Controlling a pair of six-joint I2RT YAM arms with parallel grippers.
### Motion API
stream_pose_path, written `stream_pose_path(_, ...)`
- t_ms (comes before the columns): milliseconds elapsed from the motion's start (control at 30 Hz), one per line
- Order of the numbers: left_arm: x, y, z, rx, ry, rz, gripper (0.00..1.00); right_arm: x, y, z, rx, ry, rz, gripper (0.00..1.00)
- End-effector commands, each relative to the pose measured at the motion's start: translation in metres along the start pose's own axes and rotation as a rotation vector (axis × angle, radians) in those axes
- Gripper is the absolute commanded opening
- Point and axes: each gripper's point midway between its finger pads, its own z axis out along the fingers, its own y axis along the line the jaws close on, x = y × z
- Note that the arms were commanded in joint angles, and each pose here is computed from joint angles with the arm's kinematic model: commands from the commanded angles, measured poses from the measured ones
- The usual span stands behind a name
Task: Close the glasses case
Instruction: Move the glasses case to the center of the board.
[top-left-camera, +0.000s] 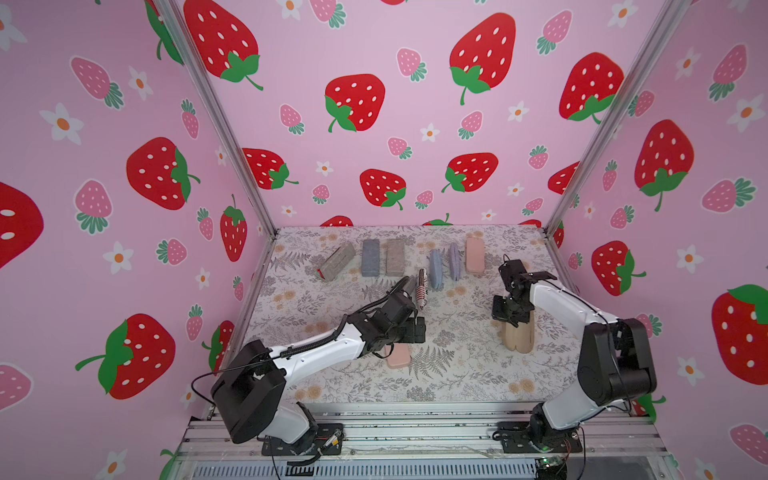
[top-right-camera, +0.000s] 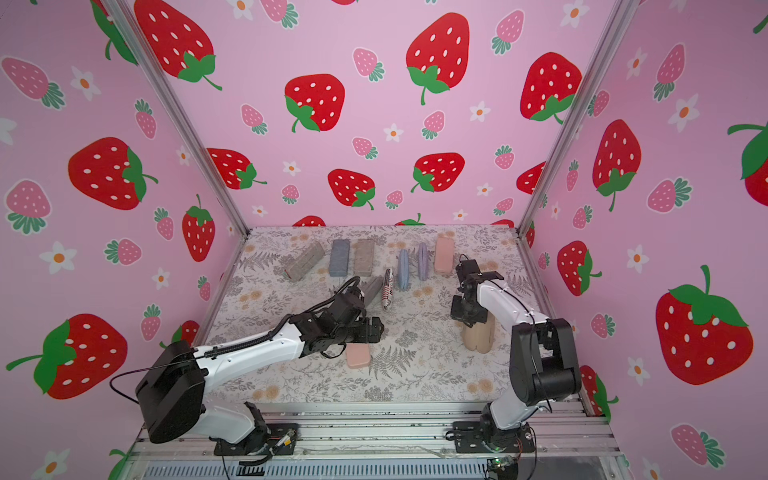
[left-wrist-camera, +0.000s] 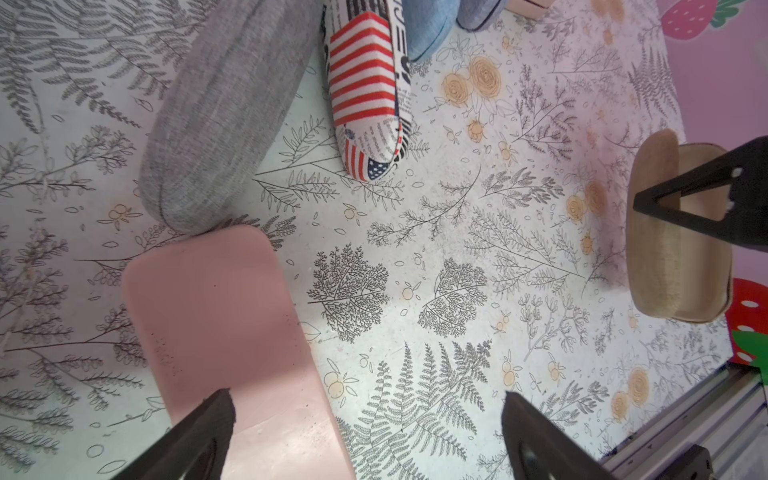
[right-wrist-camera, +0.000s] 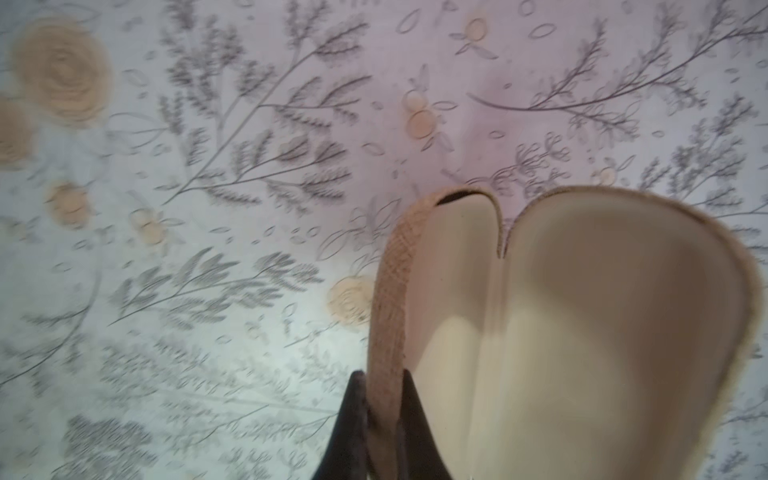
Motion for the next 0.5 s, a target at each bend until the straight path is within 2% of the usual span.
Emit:
stream_pose_path(0, 0.012, -0.009, 0.013, 0.016, 0.035, -0.002, 0.99, 0.015, 0.049, -0.02, -0.149, -0.008, -0.003, 0.01)
stream_pose_path(233, 0.028, -0.021, 0.03, 0.021, 0.089, 0.027, 1.0, 0.039, 0.12, -0.024, -0.221, -0.004, -0.107, 0.03)
stream_pose_path(467, 0.031, -0.027, 0.033, 0.021, 0.096, 0.04, 1.0, 0.049, 0.145, -0.013, -0.219, 0.013, -0.145, 0.06)
